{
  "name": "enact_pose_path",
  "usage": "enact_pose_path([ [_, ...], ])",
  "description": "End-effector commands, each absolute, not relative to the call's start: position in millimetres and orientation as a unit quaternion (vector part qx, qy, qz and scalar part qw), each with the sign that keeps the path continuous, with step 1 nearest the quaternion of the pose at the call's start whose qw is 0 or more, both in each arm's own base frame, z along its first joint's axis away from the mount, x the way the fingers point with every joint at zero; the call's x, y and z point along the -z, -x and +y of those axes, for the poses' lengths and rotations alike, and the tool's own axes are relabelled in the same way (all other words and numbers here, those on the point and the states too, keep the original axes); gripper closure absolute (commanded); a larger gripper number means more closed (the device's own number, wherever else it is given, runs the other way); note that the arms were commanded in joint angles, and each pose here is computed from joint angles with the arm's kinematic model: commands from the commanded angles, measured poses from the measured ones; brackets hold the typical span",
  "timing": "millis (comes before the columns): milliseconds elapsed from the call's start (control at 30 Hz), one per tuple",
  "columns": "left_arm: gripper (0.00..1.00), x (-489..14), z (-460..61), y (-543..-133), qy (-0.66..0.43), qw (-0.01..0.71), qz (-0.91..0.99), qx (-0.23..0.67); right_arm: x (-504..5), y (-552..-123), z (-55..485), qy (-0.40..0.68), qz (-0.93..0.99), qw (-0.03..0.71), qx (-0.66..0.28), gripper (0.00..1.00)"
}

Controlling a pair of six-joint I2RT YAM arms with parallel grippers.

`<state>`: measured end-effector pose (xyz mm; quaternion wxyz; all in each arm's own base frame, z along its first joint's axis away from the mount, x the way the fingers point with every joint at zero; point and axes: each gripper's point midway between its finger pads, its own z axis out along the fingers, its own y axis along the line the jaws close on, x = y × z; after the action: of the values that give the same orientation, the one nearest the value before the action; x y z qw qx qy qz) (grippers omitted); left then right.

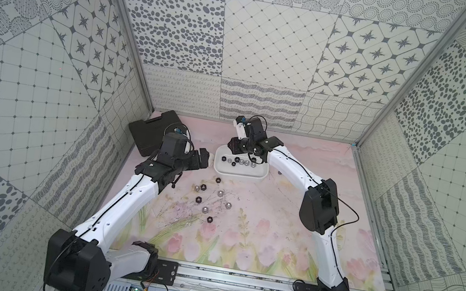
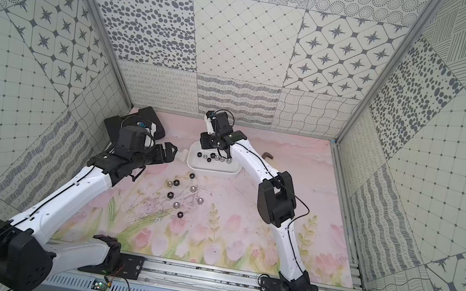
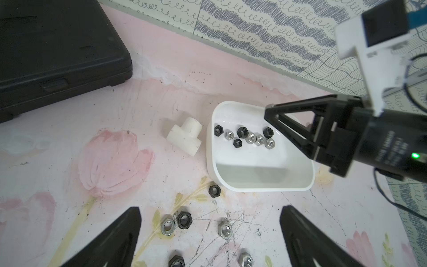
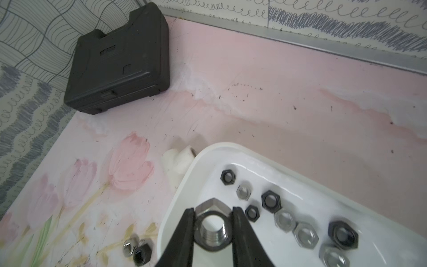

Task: Put the nuts on the desktop into the storage box
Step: Pick up the nut from the center of the board, then place the nut in the storage box.

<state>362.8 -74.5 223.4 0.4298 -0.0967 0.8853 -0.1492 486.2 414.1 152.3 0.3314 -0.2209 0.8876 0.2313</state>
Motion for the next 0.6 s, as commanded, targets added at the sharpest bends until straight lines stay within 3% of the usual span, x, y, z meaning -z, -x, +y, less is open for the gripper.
enact_pose_path([
  [0, 0.01, -229, -74, -362, 0.088, 0.440, 0.882, 0.145, -131, -482, 426, 0.249, 0.893, 0.299, -0.225, 0.85],
  [567, 0.01, -232, -74, -362, 0.086, 0.443, 0.880, 0.145, -73, -501, 410, 0.236, 0.918, 0.285, -0.144, 0.85],
])
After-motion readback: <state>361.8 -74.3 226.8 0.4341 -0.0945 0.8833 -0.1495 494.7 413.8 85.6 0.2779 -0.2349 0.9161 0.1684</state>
